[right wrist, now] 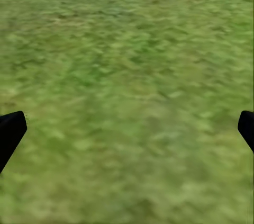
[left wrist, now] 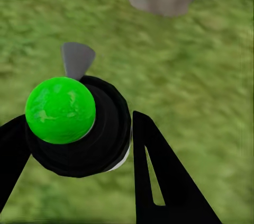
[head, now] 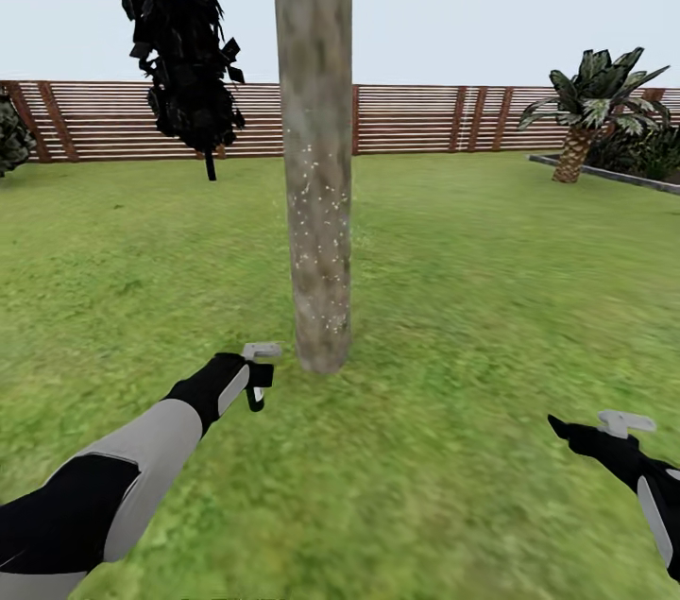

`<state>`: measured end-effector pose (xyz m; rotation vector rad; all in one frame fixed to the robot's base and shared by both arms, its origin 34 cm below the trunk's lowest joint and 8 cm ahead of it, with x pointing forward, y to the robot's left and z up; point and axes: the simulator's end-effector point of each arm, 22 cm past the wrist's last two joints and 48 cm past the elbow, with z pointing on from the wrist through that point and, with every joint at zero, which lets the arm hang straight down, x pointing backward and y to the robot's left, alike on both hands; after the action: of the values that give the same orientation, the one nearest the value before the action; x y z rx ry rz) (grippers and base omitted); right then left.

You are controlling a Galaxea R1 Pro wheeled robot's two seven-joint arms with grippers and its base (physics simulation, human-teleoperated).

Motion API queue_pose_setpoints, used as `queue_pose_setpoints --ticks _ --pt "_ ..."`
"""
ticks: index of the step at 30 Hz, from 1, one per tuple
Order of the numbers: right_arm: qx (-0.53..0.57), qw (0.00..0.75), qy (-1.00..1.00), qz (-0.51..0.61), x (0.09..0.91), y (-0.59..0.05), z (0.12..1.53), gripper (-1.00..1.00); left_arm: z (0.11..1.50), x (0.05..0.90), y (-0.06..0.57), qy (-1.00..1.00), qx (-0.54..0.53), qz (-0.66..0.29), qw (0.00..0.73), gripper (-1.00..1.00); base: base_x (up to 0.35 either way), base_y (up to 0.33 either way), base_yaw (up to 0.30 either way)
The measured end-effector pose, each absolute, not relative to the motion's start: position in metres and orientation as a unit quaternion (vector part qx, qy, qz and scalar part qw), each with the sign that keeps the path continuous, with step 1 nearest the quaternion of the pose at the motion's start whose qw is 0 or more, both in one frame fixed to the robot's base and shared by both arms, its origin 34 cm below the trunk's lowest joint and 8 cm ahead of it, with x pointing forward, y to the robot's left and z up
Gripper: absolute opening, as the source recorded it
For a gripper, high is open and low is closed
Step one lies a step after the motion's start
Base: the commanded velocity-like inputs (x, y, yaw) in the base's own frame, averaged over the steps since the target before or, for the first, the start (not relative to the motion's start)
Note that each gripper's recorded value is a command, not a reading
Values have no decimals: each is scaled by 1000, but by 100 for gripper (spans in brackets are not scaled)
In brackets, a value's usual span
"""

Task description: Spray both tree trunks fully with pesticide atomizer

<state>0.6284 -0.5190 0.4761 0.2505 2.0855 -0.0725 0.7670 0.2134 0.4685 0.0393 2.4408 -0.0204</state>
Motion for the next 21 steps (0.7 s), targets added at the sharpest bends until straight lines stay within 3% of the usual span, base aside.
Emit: queue_pose_setpoints --ticks 9,21 --pt "103 496 862 -30 629 -518 475 100 452 753 203 944 18 -14 330 -100 -15 12 11" --pt "109 501 858 -28 629 -521 479 100 437 742 198 946 21 -17 323 -100 -238 225 0"
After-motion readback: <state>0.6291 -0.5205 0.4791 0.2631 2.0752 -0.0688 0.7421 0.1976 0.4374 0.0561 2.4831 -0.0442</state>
